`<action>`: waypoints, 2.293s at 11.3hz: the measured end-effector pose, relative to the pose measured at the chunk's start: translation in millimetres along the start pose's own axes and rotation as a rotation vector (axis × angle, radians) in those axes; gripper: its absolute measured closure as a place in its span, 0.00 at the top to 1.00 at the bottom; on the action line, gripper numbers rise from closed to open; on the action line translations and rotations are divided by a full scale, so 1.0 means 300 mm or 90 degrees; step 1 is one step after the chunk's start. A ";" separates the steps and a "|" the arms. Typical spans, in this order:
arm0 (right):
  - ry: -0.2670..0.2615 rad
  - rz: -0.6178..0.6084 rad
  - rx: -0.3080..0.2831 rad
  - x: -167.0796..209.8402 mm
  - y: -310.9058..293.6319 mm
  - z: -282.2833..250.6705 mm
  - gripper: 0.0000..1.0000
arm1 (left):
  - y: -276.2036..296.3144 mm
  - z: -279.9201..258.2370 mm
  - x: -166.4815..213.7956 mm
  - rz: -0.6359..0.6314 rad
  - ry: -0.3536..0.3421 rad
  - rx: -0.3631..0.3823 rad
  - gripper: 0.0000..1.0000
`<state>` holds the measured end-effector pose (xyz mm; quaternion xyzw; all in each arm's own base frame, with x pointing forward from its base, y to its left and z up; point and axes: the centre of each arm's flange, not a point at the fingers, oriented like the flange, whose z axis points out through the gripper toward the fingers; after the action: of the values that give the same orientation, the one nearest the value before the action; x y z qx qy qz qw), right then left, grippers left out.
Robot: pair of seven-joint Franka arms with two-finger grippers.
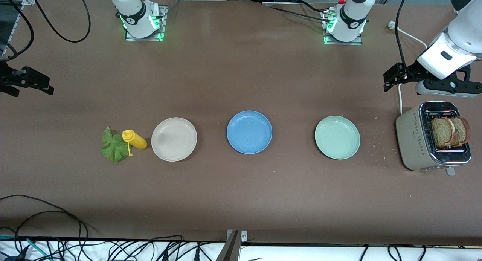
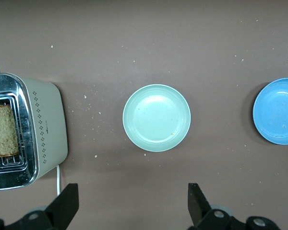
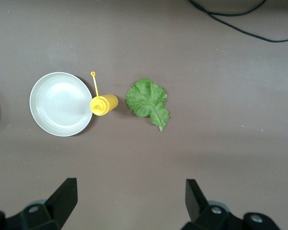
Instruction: Make sandwich in blue plate with both arms
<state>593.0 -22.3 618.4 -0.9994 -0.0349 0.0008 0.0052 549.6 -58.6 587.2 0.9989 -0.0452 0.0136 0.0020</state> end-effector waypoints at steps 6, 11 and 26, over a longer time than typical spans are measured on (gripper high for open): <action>-0.006 0.000 0.001 -0.004 0.000 0.003 1.00 | 0.000 0.000 0.000 0.000 0.000 0.000 1.00; -0.015 0.004 0.001 -0.010 0.011 0.008 1.00 | 0.000 0.000 0.000 0.000 0.000 0.000 1.00; -0.020 0.015 0.004 -0.014 0.040 0.012 1.00 | 0.000 0.000 0.000 0.000 0.000 0.000 1.00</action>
<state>589.5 -34.5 614.6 -0.9996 -0.0234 0.0168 0.0077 549.6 -58.5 587.2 0.9989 -0.0452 0.0136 0.0020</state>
